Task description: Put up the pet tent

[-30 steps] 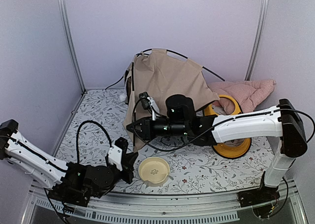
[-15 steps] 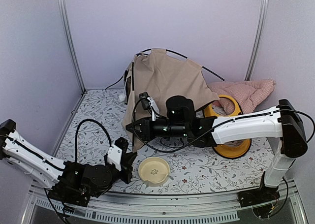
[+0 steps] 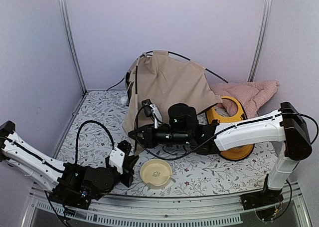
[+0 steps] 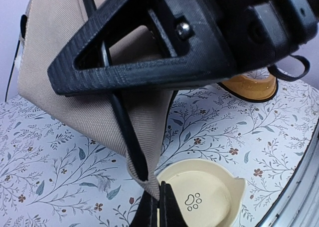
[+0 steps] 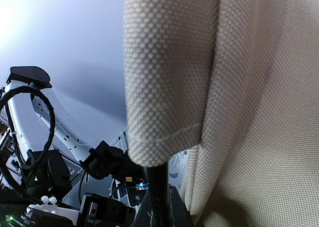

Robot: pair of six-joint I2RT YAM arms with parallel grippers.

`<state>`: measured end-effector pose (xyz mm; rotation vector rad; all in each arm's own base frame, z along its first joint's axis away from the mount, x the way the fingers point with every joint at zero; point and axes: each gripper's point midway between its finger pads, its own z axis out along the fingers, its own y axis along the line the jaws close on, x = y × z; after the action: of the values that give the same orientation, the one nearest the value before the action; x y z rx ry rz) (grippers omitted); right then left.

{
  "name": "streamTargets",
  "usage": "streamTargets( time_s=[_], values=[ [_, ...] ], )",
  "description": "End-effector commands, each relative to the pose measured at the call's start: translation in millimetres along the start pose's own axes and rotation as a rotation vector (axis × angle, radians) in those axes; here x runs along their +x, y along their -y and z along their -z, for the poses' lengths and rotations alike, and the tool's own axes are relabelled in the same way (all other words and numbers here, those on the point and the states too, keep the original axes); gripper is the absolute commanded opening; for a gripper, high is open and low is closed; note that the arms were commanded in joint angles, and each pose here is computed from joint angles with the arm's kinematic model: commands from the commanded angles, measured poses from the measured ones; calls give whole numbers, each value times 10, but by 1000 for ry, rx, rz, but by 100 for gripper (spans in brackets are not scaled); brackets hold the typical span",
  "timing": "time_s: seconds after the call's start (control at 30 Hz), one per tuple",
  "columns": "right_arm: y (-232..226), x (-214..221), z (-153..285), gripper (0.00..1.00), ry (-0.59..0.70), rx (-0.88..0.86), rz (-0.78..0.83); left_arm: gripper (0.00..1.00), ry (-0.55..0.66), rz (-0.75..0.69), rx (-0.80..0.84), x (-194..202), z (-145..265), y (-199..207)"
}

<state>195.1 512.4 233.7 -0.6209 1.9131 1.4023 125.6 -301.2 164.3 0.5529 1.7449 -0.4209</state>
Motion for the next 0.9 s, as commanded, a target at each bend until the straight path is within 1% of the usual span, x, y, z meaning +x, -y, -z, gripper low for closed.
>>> streamTargets(
  time_s=[0.0,0.23,0.37,0.5,0.63,0.8,0.83,0.87],
  values=[
    [420,-547,166,0,224,169,-20,0,-27,-12,268,-28,268,561],
    [355,-414,89,0,197,176,13,0,-20,-13,281,-121,256,599],
    [397,-313,93,0,183,219,47,0,-20,17,279,-208,244,561],
    [467,-203,97,0,167,274,96,0,0,50,285,-386,280,518],
    [472,-85,54,0,139,285,129,0,24,83,301,-549,328,457],
    [469,-21,4,0,116,271,133,0,18,120,290,-613,340,346],
    [466,-16,-5,0,114,267,131,1,16,127,287,-624,347,335],
    [462,-14,-10,0,112,265,131,4,14,130,284,-629,351,320]
  ],
)
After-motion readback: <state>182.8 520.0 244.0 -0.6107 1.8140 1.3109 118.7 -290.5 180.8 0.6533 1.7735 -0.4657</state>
